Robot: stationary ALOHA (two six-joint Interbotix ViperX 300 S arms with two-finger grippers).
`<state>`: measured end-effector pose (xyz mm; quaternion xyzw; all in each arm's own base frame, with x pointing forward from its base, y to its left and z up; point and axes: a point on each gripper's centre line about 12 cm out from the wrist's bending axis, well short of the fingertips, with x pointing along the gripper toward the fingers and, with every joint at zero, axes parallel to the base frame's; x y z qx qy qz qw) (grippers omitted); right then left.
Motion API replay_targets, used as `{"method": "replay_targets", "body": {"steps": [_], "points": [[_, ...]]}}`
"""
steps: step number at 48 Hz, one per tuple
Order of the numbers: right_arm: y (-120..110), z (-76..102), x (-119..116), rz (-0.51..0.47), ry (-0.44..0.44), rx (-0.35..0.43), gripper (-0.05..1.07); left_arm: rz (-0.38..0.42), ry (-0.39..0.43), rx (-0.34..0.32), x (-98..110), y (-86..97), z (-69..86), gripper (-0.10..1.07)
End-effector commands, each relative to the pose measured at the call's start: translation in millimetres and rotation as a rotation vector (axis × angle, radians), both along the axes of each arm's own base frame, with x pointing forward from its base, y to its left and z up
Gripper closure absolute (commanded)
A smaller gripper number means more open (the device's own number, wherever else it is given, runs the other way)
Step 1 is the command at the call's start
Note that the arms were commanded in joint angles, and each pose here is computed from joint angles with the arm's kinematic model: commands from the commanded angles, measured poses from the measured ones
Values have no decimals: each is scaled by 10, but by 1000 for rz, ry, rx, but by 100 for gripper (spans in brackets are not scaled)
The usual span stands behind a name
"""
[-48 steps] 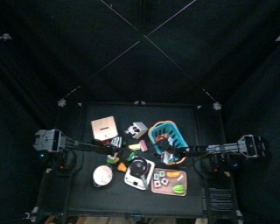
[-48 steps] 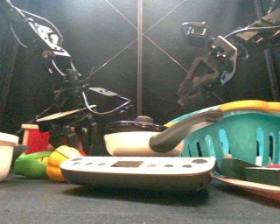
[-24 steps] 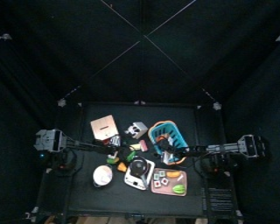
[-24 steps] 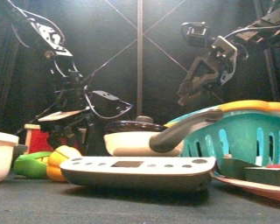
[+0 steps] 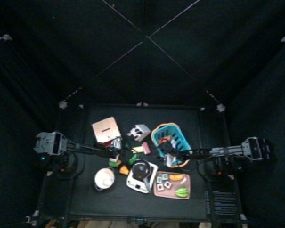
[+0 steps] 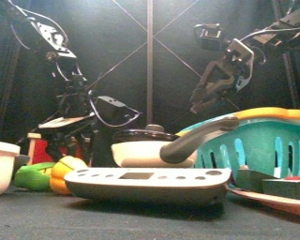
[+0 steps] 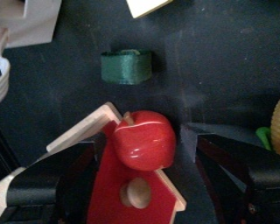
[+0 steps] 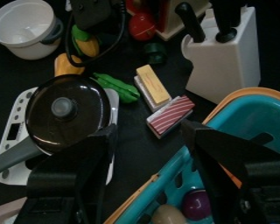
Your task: Grab apple
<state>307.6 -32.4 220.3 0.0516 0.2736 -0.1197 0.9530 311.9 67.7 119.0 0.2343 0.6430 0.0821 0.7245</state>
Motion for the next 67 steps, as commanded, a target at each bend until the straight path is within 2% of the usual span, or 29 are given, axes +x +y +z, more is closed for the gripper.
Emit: {"method": "replay_targets", "body": {"steps": [1, 12, 28, 36, 43, 51, 55, 59, 67], "points": [[-3, 119, 37, 3, -34, -4, 10, 41, -23, 7, -8, 10, 69, -4], [1, 117, 57, 5, -33, -4, 10, 63, -30, 36, -43, 38, 21, -4], [-11, 98, 93, 4, -25, -8, 10, 38, -47, -6, 8, 9, -136, -3], [-6, 88, 92, 5, -22, -8, 10, 60, -33, -18, -33, 30, -192, -2], [-6, 93, 95, 6, -23, -9, 10, 71, -19, -28, -83, 23, -228, 3], [-6, 93, 95, 5, -24, -8, 10, 76, -16, -33, -104, 17, -235, 16], [-4, 94, 95, 7, -24, -8, 10, 72, -28, -32, -89, 9, -199, 21], [-6, 88, 96, 6, -22, -9, 10, 68, -47, -30, -70, -2, -137, 22], [-6, 88, 92, 6, -22, -9, 10, 28, -120, -27, -32, -137, 112, 22]]}}
